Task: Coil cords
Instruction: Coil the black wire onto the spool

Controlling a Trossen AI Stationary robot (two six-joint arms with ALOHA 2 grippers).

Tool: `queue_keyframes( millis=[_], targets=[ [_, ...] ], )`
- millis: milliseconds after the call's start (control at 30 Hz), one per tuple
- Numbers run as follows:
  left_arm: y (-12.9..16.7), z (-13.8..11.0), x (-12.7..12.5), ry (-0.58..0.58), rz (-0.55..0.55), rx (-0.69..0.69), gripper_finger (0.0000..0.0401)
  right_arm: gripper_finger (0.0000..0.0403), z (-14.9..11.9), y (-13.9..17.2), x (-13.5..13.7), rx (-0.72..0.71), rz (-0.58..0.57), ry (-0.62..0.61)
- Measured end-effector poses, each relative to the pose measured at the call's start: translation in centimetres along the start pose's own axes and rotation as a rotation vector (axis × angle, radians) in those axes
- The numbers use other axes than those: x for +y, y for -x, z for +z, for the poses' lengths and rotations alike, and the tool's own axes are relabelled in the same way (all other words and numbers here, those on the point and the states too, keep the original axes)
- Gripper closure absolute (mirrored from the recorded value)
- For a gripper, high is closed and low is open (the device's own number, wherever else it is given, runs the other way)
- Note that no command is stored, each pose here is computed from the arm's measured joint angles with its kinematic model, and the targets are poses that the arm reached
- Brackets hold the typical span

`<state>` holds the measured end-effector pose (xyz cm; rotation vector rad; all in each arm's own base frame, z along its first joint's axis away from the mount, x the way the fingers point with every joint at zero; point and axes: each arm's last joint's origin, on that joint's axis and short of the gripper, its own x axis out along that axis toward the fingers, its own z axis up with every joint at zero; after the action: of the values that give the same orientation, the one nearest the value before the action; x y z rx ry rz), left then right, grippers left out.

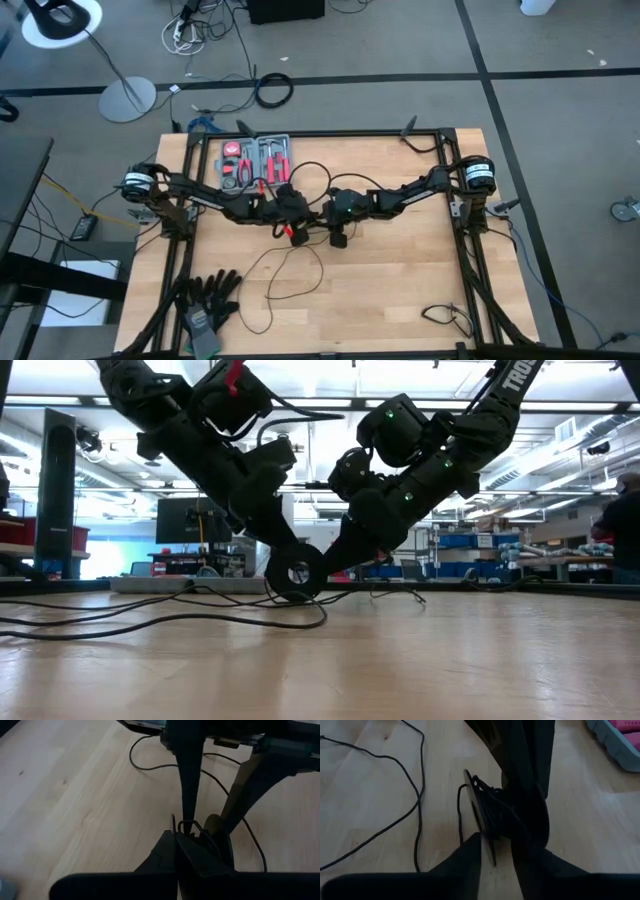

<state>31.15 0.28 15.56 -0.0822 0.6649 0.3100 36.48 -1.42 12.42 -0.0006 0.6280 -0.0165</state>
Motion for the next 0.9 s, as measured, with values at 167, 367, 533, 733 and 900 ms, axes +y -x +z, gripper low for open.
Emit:
queue_keyframes(
  millis=[167, 367, 533, 733, 900],
  targets=[
    [0.0, -0.2, 0.1, 0.001, 0.002, 0.001, 0.0396, 0.0385, 0.0, 0.0, 0.0, 0.004, 0.005, 0.026],
    [0.0, -0.1, 0.1, 0.001, 0.003, -0.002, 0.0392, 0.0397, -0.1, 0.0, 0.0, 0.01, -0.005, 0.039],
    [0.0, -0.1, 0.0, 0.006, -0.018, 0.002, 0.0391, 0.0399, -0.1, 0.0, 0.0, 0.019, -0.004, 0.037],
    [-0.1, 0.2, 0.4, 0.079, -0.056, 0.056, 0.0368, 0.0401, -0.1, 0.0, 0.1, 0.02, -0.003, 0.036],
    [0.1, 1.2, 0.7, 0.066, -0.059, 0.174, 0.0337, 0.0402, -0.1, 0.0, 0.0, 0.021, -0.012, 0.036]
  ],
)
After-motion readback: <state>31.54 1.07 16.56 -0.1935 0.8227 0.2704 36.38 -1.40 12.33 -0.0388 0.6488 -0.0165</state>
